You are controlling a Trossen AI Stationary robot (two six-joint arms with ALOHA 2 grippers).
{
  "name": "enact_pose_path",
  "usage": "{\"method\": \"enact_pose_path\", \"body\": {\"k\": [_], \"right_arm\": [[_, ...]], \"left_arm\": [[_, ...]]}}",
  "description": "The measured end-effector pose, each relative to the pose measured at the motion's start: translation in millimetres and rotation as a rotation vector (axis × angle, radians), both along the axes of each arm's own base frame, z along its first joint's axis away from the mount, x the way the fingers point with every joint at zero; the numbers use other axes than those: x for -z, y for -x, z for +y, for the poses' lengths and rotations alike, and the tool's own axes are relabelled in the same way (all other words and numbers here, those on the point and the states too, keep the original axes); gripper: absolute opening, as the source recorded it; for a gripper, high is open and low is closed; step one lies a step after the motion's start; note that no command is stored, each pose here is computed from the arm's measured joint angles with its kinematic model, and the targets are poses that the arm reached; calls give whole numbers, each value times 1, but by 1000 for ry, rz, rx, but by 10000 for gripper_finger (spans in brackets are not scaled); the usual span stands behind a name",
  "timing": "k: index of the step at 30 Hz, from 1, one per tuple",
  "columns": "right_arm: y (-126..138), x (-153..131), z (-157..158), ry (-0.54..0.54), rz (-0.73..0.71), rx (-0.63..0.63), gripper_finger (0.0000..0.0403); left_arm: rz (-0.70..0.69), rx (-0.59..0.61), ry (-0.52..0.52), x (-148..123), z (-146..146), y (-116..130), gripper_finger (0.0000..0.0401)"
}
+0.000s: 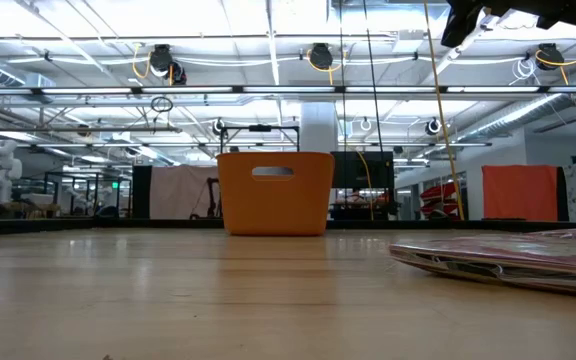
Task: Sort popcorn bags into baskets
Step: Put the red popcorn bag into the orange bin
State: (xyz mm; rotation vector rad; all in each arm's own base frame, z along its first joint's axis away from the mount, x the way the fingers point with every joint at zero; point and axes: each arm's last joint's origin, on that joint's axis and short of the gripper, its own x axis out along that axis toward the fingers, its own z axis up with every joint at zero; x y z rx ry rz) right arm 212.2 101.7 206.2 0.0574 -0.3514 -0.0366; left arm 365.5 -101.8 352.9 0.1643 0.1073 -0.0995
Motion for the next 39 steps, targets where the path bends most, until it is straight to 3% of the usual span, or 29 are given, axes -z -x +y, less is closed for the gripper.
{"method": "enact_pose_path", "body": {"k": [4,14,20,26,35,39], "right_arm": [[0,-2,0,-2,-15,0,61],[-6,-12,4,-10,-53,-18,185],[-8,-18,6,29,-78,-27,211],[-11,-25,8,79,-100,-11,178],[-11,-25,10,102,-102,-19,28],[-12,-22,10,115,-79,-22,14]], "left_arm": [[-40,2,20,-4,0,0,35],[-86,8,35,-6,-2,-3,35],[-124,-5,52,-4,2,-10,35],[-117,-10,70,2,3,-15,35],[-90,5,63,5,1,-15,35],[-62,55,64,7,-3,-14,43]]}}
